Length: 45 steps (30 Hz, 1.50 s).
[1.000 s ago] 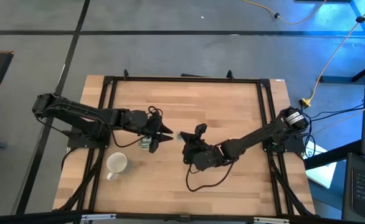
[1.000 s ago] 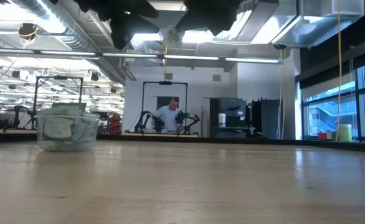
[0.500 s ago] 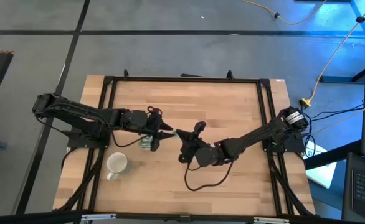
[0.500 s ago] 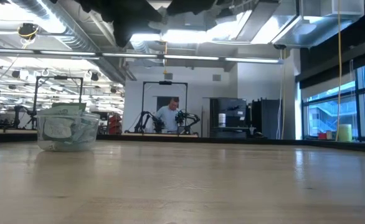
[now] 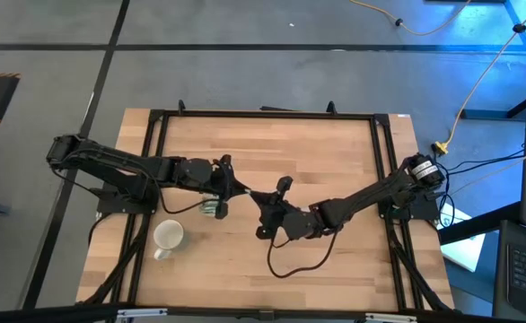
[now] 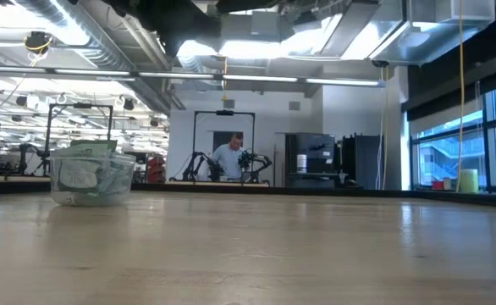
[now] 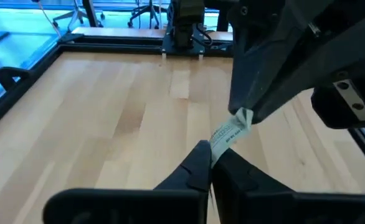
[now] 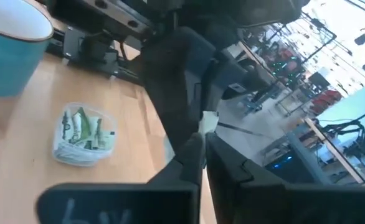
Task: Pick and place Stevia / Truvia into bins
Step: Put the green stevia packet into the transparent container
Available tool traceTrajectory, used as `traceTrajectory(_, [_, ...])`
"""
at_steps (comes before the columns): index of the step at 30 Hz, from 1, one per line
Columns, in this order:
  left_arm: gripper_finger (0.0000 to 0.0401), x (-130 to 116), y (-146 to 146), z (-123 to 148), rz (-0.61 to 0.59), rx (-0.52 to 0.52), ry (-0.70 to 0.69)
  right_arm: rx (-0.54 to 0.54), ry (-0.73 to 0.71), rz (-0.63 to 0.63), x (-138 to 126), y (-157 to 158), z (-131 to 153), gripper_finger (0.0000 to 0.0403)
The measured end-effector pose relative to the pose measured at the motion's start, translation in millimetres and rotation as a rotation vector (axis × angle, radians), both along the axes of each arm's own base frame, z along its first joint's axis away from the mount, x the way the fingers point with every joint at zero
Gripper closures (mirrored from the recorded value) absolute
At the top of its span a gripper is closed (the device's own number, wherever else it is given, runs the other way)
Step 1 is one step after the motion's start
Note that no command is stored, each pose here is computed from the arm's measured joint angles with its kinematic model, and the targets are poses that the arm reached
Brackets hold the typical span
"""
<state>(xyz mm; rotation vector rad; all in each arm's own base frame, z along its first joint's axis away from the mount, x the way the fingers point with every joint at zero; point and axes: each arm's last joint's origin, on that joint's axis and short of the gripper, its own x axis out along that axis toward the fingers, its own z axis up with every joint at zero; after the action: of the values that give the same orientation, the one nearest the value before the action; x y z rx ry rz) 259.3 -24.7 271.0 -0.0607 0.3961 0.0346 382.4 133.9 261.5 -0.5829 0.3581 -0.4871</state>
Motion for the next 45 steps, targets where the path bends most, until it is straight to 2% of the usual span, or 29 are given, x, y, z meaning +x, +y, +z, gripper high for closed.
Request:
traceTrajectory(3, [0.0396, -0.4, -0.1, -1.0, -0.006, -0.001, 0.011, -0.011, 0.005, -0.01, -0.3, -0.3, 0.1, 0.035])
traceTrajectory(6, [0.0396, -2.2, -0.6, -4.8, -0.026, -0.007, 0.055, -0.049, 0.004, -0.079, -2.7, -2.1, 3.0, 0.0305])
traceTrajectory(9, [0.0397, -8.9, -0.1, -13.0, -0.022, -0.024, 0.165, -0.086, 0.005, -0.177, -7.5, -3.1, 6.2, 0.0268])
traceTrajectory(12, [0.0397, -19.7, 0.2, -21.3, -0.022, -0.077, 0.303, -0.091, 0.052, -0.188, -13.4, -3.6, 3.8, 0.0251])
traceTrajectory(18, [0.0397, -37.4, -1.0, -32.9, -0.041, -0.176, 0.52, -0.033, 0.114, -0.23, -25.0, -9.5, -5.9, 0.0252])
traceTrajectory(24, [0.0397, -49.1, 0.8, -42.7, 0.003, -0.16, 0.681, 0.082, 0.165, -0.248, -29.6, -21.4, -17.0, 0.0254])
traceTrajectory(28, [0.0397, -49.6, 0.6, -45.1, 0.01, -0.177, 0.708, 0.134, 0.195, -0.261, -31.1, -28.4, -21.6, 0.0254])
traceTrajectory(45, [0.0397, -39.3, -1.6, -72.0, 0.012, -0.188, 0.883, 0.127, 0.213, -0.272, -31.4, -32.1, -22.8, 0.0254])
